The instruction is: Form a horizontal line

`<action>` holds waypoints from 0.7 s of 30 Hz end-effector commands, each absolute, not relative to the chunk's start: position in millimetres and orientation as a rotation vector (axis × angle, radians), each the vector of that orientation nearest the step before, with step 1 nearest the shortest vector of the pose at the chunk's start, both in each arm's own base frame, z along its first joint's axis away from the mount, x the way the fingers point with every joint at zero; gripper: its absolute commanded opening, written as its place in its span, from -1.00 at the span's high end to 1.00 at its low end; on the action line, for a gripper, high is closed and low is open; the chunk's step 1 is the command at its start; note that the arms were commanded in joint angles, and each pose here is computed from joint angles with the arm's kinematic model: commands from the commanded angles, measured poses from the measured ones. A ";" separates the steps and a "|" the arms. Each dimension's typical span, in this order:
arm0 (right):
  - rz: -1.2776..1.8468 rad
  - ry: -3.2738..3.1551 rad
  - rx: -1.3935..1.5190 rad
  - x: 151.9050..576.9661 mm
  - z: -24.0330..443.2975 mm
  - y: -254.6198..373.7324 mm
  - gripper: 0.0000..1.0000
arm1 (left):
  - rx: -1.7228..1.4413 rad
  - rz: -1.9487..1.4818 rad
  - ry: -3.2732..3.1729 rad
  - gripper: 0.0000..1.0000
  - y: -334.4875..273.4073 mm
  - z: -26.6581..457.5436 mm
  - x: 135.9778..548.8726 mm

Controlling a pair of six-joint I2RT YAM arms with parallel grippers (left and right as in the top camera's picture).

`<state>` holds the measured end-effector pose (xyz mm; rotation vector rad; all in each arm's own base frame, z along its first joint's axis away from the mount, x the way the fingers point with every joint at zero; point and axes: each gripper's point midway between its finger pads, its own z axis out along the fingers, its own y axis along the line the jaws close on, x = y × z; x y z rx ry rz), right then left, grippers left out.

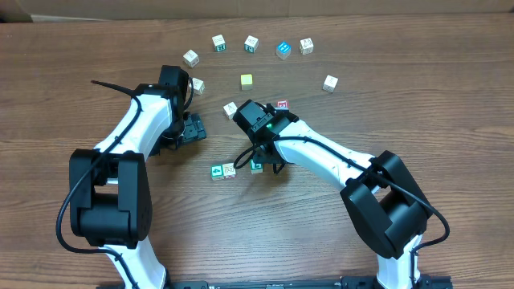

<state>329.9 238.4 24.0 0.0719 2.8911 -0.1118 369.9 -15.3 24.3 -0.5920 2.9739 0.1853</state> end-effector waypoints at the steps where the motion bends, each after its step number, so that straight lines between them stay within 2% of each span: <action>1: -0.115 2.877 0.093 332.8 27.9 233.9 -0.13 | -0.595 0.209 2.980 -0.99 -13.8 20.3 368.2; 21: -0.090 2.888 0.091 331.3 27.4 237.1 -0.12 | -0.595 0.209 2.980 -0.99 -13.8 20.3 368.2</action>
